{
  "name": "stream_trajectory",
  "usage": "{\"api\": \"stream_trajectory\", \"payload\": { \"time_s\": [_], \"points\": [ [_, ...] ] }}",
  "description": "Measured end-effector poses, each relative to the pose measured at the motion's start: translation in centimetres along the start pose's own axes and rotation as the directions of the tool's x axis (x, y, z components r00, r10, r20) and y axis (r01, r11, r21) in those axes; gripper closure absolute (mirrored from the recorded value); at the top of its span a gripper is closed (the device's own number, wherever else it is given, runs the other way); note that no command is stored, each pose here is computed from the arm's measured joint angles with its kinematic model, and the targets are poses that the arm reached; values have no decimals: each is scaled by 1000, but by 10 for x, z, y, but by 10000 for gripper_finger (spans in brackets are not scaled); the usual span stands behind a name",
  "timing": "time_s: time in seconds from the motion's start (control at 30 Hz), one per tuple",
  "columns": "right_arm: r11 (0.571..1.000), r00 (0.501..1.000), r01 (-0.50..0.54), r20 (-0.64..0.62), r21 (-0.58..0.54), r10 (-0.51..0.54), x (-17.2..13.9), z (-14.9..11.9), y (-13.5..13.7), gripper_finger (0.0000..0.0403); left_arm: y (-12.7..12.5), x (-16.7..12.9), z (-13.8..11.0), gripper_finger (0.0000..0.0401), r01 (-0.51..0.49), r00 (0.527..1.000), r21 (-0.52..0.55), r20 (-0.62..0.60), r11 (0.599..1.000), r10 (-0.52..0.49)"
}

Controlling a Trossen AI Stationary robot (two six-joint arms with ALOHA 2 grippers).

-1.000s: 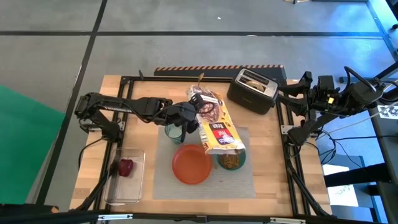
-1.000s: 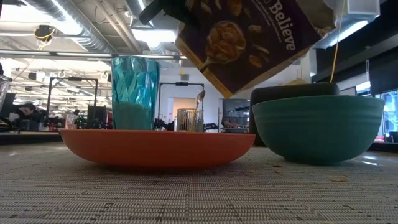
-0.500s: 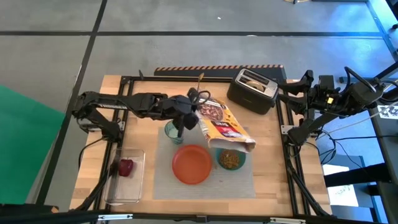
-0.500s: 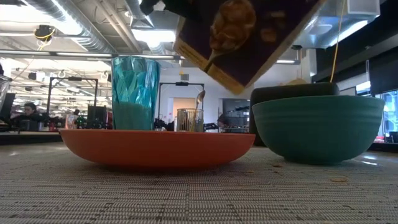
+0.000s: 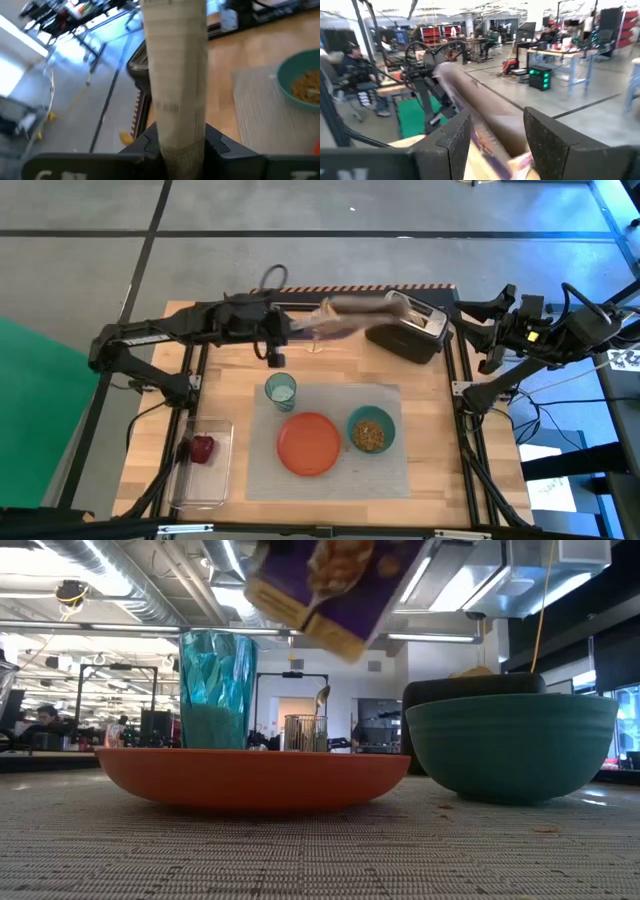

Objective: Arrange a breakfast setting
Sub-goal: Pour the cereal from the cereal box into the blue bowl

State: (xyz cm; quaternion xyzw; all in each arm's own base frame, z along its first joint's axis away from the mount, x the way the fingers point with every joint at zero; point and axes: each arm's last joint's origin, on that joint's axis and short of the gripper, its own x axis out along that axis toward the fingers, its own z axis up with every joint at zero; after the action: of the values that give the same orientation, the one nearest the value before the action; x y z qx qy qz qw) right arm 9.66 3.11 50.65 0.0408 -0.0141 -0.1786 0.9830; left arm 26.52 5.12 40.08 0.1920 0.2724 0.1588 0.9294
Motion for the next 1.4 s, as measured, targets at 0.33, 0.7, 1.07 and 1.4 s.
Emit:
{"api": "stream_trajectory", "payload": {
  "time_s": [0.33,0.7,1.07,1.4],
  "points": [
    [979,995,103,7,-175,-104,7,0,-8,229,3,-34,-84,339,-251,938,-440,109,862,329],
    [957,991,132,20,-257,-131,20,3,-30,229,-3,-66,-122,339,-366,857,-561,107,742,503],
    [992,995,-72,-64,100,79,150,-22,-65,220,9,-86,-97,339,-194,733,-641,408,742,544],
    [901,952,-302,53,311,301,241,-50,-107,91,11,-117,-92,339,28,633,-608,625,793,457]
  ]
}}
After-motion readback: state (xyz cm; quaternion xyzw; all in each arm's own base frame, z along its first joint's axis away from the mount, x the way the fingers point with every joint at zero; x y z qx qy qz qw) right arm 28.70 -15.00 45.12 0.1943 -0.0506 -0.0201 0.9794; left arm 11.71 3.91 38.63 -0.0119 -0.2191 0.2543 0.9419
